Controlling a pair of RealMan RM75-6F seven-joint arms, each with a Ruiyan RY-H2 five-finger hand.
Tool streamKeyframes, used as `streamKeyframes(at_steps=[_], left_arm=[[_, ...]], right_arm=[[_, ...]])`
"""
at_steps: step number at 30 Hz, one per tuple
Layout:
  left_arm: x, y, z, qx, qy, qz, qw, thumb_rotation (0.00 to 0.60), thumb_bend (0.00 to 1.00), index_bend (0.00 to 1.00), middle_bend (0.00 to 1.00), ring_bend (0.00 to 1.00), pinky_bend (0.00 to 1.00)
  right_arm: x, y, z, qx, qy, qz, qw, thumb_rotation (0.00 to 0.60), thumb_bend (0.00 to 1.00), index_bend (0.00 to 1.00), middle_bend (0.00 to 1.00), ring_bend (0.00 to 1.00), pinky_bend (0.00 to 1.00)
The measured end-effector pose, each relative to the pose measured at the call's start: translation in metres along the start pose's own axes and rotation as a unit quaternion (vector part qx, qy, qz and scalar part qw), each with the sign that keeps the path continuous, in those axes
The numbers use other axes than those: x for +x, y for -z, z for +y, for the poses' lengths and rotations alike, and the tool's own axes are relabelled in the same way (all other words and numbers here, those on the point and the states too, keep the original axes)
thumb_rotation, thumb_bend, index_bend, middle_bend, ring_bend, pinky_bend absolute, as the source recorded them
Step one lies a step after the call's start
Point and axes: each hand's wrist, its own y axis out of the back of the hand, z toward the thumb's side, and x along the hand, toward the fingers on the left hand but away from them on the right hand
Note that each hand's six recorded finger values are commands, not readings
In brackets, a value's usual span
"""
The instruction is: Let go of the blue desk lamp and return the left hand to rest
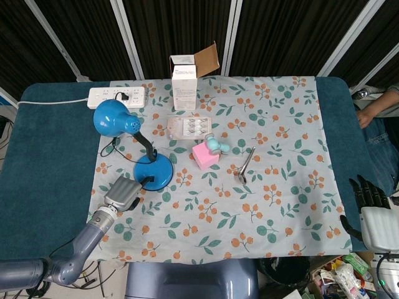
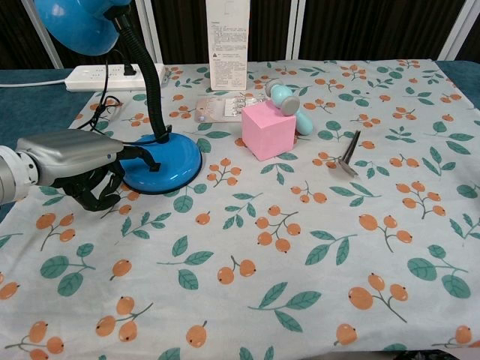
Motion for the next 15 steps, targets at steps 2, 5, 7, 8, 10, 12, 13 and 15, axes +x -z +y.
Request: streamKeyframes(at_steps=[2, 5, 7, 8, 10, 12, 13, 15], left_arm=[[0.0, -0.0001, -0.0001, 0.0, 0.0, 0.0, 1.0, 0.6, 0.46, 0.18, 0.64, 0.65, 0.6], [0.0001, -0.0004, 0.0001, 0.001, 0.0, -0.001, 1.0, 0.6, 0.46, 0.18, 0.64, 0.65, 0.6], [-0.0001, -0.0008, -0.0002, 0.001, 0.0, -0.001, 1.0, 0.6, 0.46, 0.17, 0.64, 0.65, 0.6], [-0.0002, -0.0009, -0.0005, 0.001, 0.001, -0.001, 1.0, 0.6, 0.46, 0.17, 0.64, 0.65, 0.6], [-0.0006, -0.0011, -0.0009, 0.002, 0.001, -0.002, 1.0, 0.6, 0.46, 0.17, 0.64, 0.65, 0.6], [-0.0006, -0.0011, -0.0006, 0.002, 0.001, -0.001, 1.0, 0.6, 0.46, 0.17, 0.64, 0.65, 0.6], [-0.0004, -0.0009, -0.0002, 0.002, 0.0, -0.001, 1.0, 0.6, 0.46, 0.17, 0.64, 0.65, 0.6], [-0.0001, -0.0006, -0.0001, 0.002, 0.0, 0.0, 1.0, 0.6, 0.46, 0.17, 0.64, 0.65, 0.6]], right_arm=[[-0.0001, 0.0, 0.0, 0.0, 0.0, 0.0, 1.0, 0.6, 0.22, 0.0, 0.0, 0.05, 0.1], [0.0, 0.0, 0.0, 0.0, 0.0, 0.0, 1.0, 0.6, 0.22, 0.0, 0.0, 0.05, 0.1], [0.0001, -0.0001, 0.0001, 0.0, 0.0, 0.0, 1.0, 0.6, 0.22, 0.0, 0.0, 0.05, 0.1], [0.0001, -0.0001, 0.0001, 0.0, 0.0, 0.0, 1.0, 0.6, 0.22, 0.0, 0.0, 0.05, 0.1], [0.0, -0.0001, 0.0002, 0.0, 0.0, 0.001, 1.0, 0.6, 0.22, 0.0, 0.0, 0.05, 0.1], [-0.0002, 0.0, 0.0002, 0.0, 0.0, 0.0, 1.0, 0.6, 0.22, 0.0, 0.0, 0.05, 0.1], [-0.0002, 0.0002, 0.0002, 0.0, 0.0, 0.0, 1.0, 0.6, 0.22, 0.0, 0.0, 0.05, 0.1], [-0.0003, 0.0005, 0.0003, 0.0, 0.0, -0.001, 1.0, 0.6, 0.22, 0.0, 0.0, 0.05, 0.1]])
